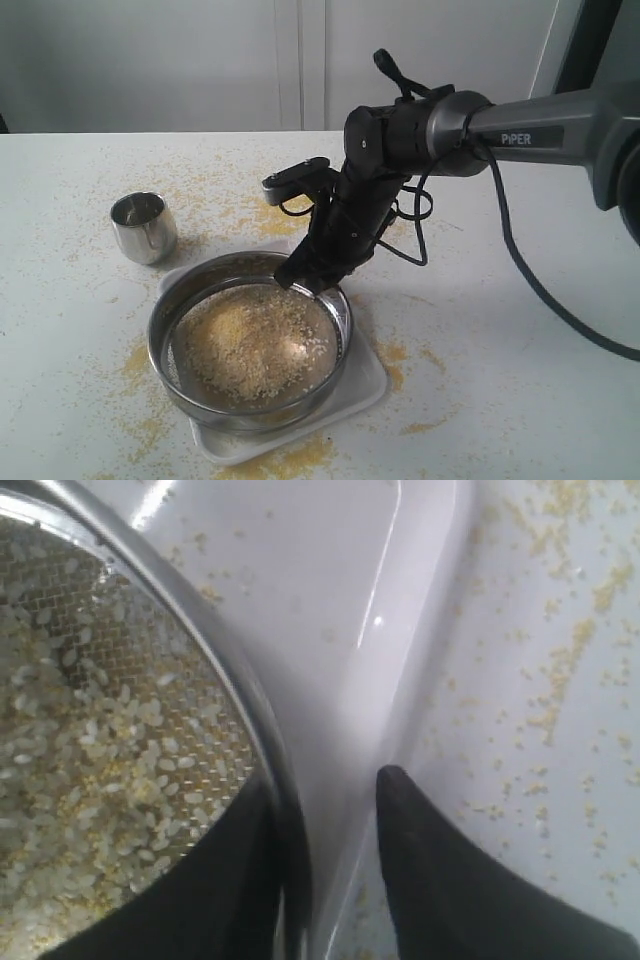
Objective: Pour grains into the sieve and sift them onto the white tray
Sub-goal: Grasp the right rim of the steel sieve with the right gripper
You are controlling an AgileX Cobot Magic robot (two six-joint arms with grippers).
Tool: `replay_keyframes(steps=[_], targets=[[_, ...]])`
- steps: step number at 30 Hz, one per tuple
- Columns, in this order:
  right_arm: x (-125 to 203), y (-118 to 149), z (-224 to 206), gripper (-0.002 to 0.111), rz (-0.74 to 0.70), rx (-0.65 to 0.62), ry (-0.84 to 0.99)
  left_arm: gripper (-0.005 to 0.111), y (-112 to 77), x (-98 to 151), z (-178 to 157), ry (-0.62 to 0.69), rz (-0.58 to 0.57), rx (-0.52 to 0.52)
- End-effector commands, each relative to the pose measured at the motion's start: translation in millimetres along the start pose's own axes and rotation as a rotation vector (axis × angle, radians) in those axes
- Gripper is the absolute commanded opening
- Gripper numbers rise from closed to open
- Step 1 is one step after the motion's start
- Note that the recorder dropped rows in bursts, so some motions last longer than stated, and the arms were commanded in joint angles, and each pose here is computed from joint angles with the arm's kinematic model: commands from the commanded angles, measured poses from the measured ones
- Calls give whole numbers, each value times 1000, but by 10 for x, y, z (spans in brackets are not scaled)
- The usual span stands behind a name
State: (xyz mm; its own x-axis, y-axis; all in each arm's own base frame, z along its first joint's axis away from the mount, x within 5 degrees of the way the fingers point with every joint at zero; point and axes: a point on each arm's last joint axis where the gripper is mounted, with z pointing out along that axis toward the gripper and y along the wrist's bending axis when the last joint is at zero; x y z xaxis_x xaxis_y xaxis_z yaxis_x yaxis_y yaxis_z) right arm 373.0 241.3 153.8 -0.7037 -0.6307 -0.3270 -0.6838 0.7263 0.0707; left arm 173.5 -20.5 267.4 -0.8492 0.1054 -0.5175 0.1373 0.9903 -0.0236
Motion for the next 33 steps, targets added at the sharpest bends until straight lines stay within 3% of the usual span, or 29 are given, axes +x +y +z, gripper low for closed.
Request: replay_keyframes(steps=[1,8,17,27,33], targets=[[2,-14,63,22,-5,8,5,0,1,21,-10,1,-12,3],[3,-19,90,0,-5,9,4,0,1,21,-10,1,-12,3],[-82,24,-318,0,-14,20,-72,0,1,21,-10,1,-12,3],[-95,-298,-562,0,151,-48,-97,0,1,21,-10,1,-12,3],[-81,-236,-558,0,83,-66,-70,0,1,21,-10,1,-12,3]])
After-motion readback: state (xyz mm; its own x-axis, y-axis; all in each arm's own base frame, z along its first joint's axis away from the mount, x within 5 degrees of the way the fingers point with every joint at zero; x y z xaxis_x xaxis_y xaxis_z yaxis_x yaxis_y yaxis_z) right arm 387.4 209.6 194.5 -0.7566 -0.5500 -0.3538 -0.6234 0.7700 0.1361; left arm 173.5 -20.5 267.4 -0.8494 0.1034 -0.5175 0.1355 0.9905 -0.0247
